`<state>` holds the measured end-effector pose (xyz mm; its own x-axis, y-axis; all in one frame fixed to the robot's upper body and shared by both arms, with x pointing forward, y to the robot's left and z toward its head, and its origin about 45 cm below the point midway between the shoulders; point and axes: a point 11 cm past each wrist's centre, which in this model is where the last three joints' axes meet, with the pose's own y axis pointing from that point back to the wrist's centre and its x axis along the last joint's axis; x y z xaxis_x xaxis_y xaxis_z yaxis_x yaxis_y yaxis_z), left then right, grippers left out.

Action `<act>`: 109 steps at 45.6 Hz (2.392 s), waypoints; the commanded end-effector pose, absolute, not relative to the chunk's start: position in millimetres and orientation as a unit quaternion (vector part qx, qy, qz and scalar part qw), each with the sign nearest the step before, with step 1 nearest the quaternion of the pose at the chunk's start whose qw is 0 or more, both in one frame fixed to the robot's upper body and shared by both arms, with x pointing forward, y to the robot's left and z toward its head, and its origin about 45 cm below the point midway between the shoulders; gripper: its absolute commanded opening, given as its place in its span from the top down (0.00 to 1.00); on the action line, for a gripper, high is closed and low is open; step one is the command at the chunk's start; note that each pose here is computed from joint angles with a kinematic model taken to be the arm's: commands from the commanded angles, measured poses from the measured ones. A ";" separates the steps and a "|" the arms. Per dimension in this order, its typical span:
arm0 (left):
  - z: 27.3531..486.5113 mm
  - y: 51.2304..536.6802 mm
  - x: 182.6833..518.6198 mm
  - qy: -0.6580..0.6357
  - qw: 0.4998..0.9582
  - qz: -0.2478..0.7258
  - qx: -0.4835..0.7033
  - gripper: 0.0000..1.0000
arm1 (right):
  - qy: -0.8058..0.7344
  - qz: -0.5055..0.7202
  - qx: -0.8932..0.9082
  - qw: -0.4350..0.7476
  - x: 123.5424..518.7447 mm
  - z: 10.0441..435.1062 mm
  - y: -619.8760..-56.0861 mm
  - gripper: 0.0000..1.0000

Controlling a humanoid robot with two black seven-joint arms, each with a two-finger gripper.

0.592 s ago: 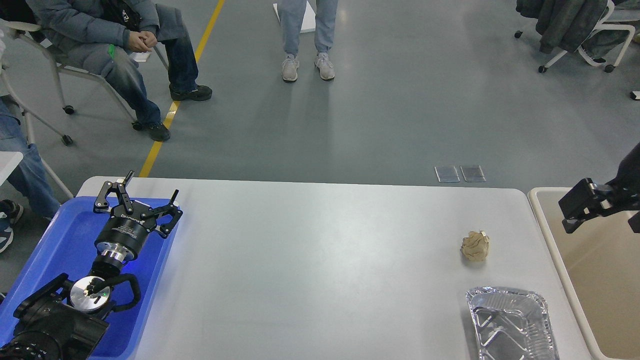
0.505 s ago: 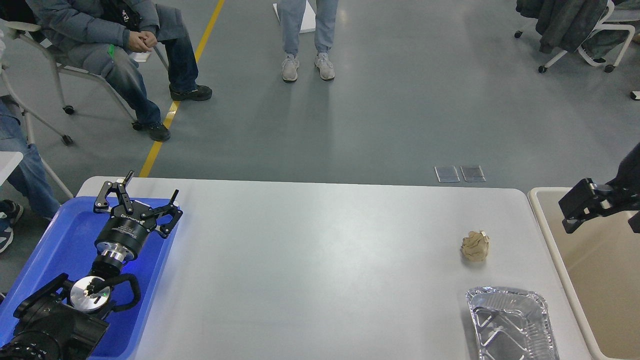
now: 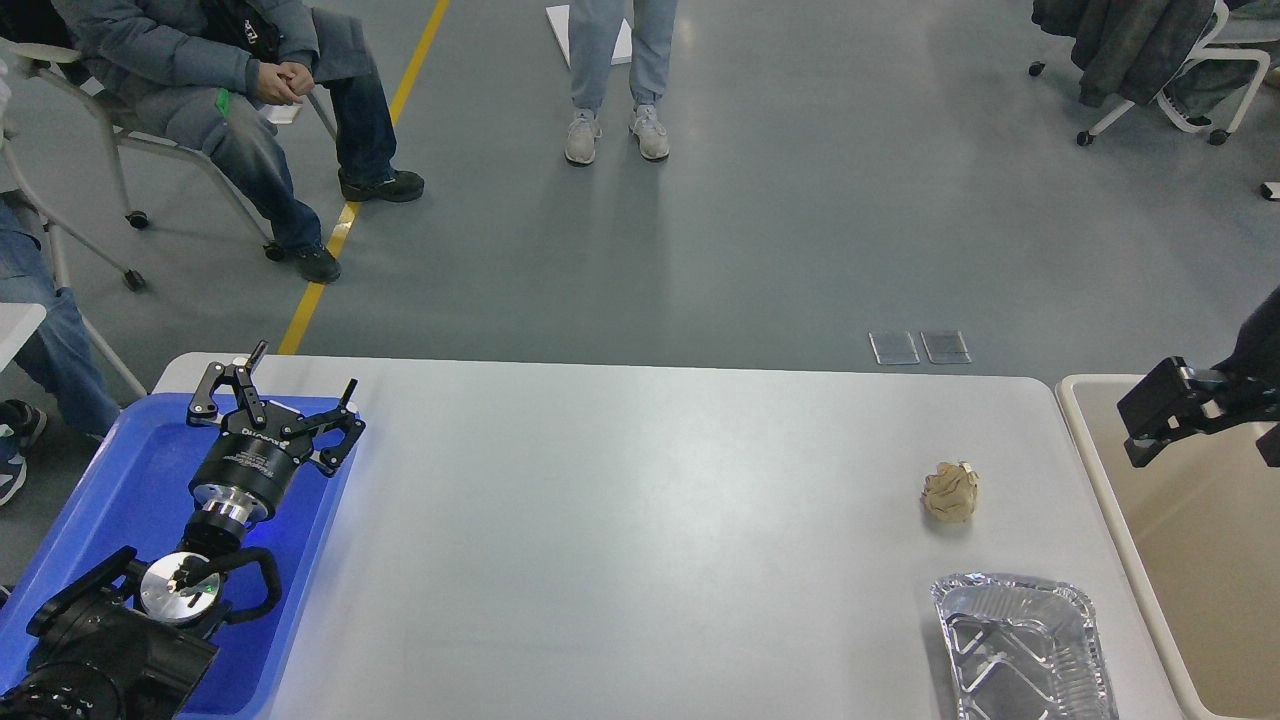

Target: Tidy desktop

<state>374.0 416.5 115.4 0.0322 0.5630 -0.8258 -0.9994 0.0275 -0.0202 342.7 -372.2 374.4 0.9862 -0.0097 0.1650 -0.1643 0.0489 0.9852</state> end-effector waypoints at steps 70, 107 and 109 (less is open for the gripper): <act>115.2 416.2 374.0 0.329 0.637 0.613 -0.331 0.00 | -0.068 0.052 0.704 0.705 331.2 354.3 -402.5 0.00; 115.4 416.4 374.0 0.329 0.637 0.613 -0.332 0.00 | -0.085 -0.008 0.729 0.679 255.1 233.6 -467.7 0.00; 115.5 416.6 374.0 0.328 0.637 0.613 -0.333 0.00 | -0.089 -0.009 0.732 0.675 256.4 228.2 -467.2 0.00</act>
